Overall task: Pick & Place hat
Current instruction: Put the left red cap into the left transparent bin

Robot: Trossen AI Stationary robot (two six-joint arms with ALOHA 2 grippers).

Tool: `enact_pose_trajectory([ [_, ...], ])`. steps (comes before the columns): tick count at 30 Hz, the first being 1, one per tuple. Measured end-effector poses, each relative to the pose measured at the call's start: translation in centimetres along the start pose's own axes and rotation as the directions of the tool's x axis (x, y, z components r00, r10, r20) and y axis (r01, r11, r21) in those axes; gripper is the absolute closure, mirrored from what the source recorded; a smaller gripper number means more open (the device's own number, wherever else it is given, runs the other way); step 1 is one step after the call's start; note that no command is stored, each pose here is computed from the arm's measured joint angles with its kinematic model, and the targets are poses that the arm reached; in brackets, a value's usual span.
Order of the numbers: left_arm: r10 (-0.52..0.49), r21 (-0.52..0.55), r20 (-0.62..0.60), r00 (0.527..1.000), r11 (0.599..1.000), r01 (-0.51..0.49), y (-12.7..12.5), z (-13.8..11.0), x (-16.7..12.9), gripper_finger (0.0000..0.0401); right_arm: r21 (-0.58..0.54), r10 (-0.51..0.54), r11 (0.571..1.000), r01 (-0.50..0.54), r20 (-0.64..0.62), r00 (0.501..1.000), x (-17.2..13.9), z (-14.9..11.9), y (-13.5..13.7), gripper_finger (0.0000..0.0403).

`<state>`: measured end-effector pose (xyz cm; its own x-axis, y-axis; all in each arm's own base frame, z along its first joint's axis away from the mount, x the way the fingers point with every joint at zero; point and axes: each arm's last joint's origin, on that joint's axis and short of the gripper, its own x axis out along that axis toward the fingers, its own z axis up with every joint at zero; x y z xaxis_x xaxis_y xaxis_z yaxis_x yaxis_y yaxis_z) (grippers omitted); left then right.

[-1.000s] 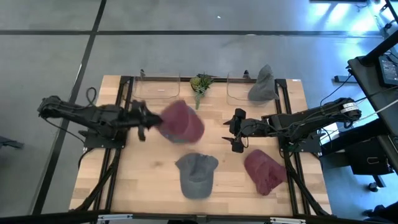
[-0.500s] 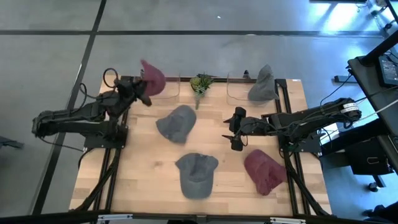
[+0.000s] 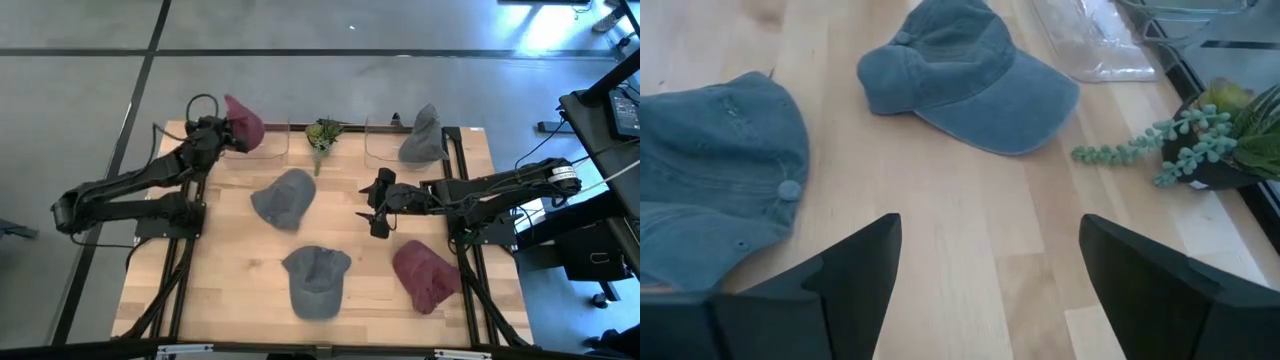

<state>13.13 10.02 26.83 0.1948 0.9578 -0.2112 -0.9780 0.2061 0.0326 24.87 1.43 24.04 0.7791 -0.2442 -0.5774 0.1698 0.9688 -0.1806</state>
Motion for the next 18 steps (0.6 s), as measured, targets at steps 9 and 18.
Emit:
enact_pose_trajectory([
  [9,0.113,0.035,-0.112,0.987,0.993,-0.11,0.0,-1.7,3.3,0.0374,-0.005,0.0,1.0,0.0,0.0,1.0,0.0,0.0,0.0,0.0097],
  [18,0.223,0.101,-0.202,0.954,0.973,-0.206,0.9,-3.0,5.3,0.0369,-0.007,0.0,1.0,0.0,-0.006,1.0,0.0,-0.1,0.0,0.0097],
])
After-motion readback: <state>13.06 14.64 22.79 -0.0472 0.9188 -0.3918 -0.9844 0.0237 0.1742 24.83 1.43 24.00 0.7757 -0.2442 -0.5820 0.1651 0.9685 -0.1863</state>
